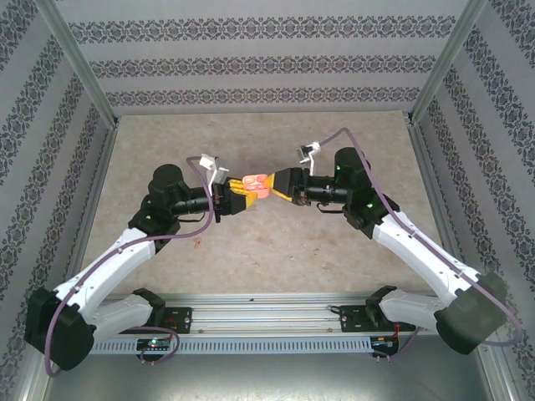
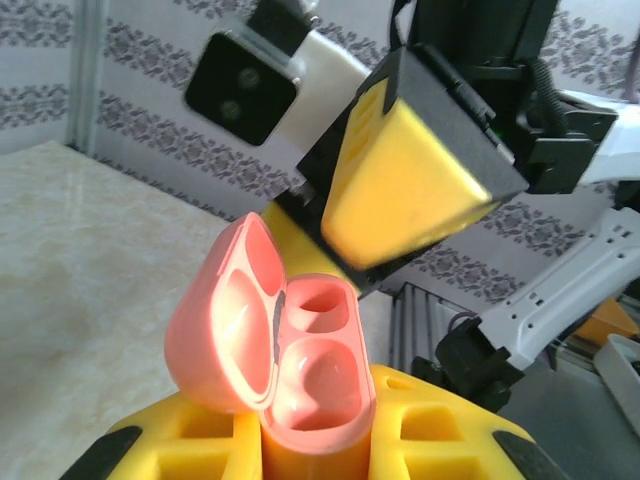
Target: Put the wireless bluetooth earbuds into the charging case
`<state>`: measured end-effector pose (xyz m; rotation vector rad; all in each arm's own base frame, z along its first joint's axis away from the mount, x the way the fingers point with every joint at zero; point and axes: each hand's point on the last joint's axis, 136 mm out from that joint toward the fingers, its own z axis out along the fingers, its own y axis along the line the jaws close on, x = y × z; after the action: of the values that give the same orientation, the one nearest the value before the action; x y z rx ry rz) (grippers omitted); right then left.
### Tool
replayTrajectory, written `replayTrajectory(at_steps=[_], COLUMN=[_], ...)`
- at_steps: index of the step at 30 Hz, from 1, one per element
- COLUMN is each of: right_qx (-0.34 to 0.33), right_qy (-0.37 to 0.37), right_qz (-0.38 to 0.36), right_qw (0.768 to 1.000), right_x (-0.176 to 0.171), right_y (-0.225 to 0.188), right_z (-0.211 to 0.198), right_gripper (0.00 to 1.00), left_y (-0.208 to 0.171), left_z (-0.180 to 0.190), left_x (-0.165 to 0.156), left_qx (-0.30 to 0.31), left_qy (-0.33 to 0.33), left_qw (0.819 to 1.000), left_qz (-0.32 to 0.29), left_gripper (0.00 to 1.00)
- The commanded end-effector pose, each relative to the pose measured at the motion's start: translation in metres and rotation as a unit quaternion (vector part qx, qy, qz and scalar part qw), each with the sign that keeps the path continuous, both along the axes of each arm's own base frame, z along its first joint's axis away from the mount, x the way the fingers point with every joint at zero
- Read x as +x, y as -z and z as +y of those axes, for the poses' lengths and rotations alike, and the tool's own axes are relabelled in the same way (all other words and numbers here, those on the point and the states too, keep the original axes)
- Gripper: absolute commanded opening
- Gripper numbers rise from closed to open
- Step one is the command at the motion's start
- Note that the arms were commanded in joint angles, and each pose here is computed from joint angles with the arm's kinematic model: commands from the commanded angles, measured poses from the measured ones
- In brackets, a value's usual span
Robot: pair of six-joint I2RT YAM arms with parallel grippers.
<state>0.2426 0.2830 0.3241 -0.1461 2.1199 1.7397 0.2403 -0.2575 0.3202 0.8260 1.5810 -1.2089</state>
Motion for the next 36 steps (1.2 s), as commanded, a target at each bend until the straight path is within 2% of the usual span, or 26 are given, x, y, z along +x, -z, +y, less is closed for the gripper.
replayTrajectory(at_steps=[1,4,8,13,18,27,31,36], right_qx=[-0.005,-0.05,-0.138,-0.168,-0.215,-0.28,-0.309,-0.356], right_qy=[0.046,0.088,0.117,0.103,0.058,-0.03,-0.051,-0.056], right_qz=[-0.029,-0.01,0.036,0.087,0.113,0.15,0.155,0.152], right_qw=[0.999,0.995,0.983,0.977,0.968,0.948,0.937,0.92], right_x=[0.005,0.009,0.007,-0.003,-0.015,-0.036,-0.04,-0.037], right_y=[-0.013,0.009,0.06,0.121,0.175,0.231,0.249,0.266], right_z=[-0.019,-0.033,-0.038,0.001,0.061,0.162,0.188,0.201], right_gripper=[0.57,0.55,0.51,0.44,0.38,0.36,0.36,0.36], left_y=[-0.006,-0.004,0.0,0.005,0.006,0.012,0.012,0.013], left_z=[0.018,0.032,0.058,0.099,0.137,0.155,0.16,0.165], left_x=[0.002,-0.001,-0.002,-0.002,-0.009,-0.032,-0.039,-0.046], left_qx=[0.052,0.083,0.135,0.199,0.232,0.238,0.238,0.241], left_qy=[-0.052,-0.086,-0.157,-0.254,-0.336,-0.353,-0.357,-0.36], left_qw=[0.997,0.992,0.978,0.946,0.913,0.904,0.903,0.901], left_qz=[-0.029,-0.035,-0.029,-0.016,0.006,0.025,0.021,0.02], left_gripper=[0.03,0.02,0.01,0.0,0.0,0.0,0.0,0.0])
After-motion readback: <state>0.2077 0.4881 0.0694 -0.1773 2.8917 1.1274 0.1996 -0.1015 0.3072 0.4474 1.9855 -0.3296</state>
